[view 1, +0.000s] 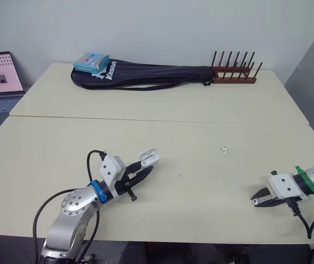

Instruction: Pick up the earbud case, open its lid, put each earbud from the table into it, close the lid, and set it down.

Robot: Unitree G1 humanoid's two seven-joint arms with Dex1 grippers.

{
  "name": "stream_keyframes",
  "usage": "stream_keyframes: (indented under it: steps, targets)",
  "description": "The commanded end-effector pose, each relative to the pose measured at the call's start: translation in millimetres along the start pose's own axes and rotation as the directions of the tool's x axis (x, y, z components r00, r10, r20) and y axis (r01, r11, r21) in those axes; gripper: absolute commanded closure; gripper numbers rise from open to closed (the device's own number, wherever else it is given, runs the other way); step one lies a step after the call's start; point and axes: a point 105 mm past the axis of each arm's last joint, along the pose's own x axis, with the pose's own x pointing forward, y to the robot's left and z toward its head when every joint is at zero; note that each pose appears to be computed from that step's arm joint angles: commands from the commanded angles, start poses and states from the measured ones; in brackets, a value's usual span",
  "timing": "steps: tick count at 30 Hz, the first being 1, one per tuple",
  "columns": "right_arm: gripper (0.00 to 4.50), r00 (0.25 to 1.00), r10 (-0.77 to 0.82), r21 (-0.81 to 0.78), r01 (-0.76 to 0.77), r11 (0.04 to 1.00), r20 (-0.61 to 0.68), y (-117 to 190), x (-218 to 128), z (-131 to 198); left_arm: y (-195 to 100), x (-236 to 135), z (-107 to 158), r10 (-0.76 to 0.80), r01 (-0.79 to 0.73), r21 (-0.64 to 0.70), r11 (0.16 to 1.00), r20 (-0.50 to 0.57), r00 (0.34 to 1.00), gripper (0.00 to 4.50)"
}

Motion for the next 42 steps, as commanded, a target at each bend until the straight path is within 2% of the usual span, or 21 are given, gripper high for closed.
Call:
stream_keyframes:
  steps: [1,5,6,10,13,15,18,24,38,41,42]
  targets:
    - [2.36,0.999,0.043,-0.018,-0.043,0.999,0.002,3.8,3.6,0.5,-1.4,3.2,10.6,-0.018,0.017,0.034,0.999,0.03,0.999,3.75]
    - [1.03,1.0,0.007,-0.043,-0.006,0.999,0.013,-2.3,-2.1,8.0,-1.3,4.5,9.1,-0.02,0.019,0.031,0.999,0.028,0.999,3.75]
    - [0.98,1.0,-0.012,-0.047,0.013,0.999,0.02,-5.0,-6.7,12.7,-1.7,4.5,8.1,-0.021,0.02,0.029,0.999,0.027,0.999,3.75]
    - [0.98,0.996,-0.093,-0.034,0.093,0.995,0.002,-12.7,-30.2,32.6,-3.2,4.8,5.1,-0.023,0.023,0.023,0.999,0.023,0.999,3.75]
    - [0.98,0.993,-0.114,-0.006,0.114,0.993,-0.031,-3.9,-34.3,51.6,-3.6,5.2,3.6,-0.023,0.022,0.019,1.0,0.023,0.999,3.75]
    - [0.98,0.977,-0.18,-0.004,0.181,0.983,-0.113,-1.2,-31.0,58.9,-4.0,5.3,2.8,-0.021,0.02,0.015,1.0,0.023,1.0,3.75]
    - [0.98,0.93,-0.251,0.053,0.275,0.96,-0.269,1.8,-27.1,58.3,-5.5,5.7,2.0,-0.019,0.019,0.008,1.0,0.024,1.0,3.75]
    - [0.98,0.891,-0.223,0.11,0.287,0.951,-0.396,11.0,-9.9,45.7,-9.8,8.7,1.3,-0.024,0.024,-0.002,1.0,0.027,0.999,3.75]
    - [0.98,0.891,-0.163,0.157,0.249,0.956,-0.425,0.2,-1.1,25.8,-12.5,9.1,0.1,-0.017,0.017,-0.01,1.0,0.025,1.0,3.75]
    - [1.58,0.896,-0.149,0.166,0.237,0.957,-0.419,0.3,-0.4,25.8,-12.9,9.4,-0.3,-0.016,0.016,-0.012,1.0,0.025,1.0,3.75]
    - [1.92,0.897,-0.142,0.167,0.23,0.959,-0.419,0.7,0.0,25.4,-13.0,9.5,-0.4,-0.015,0.016,-0.012,1.0,0.025,1.0,3.75]
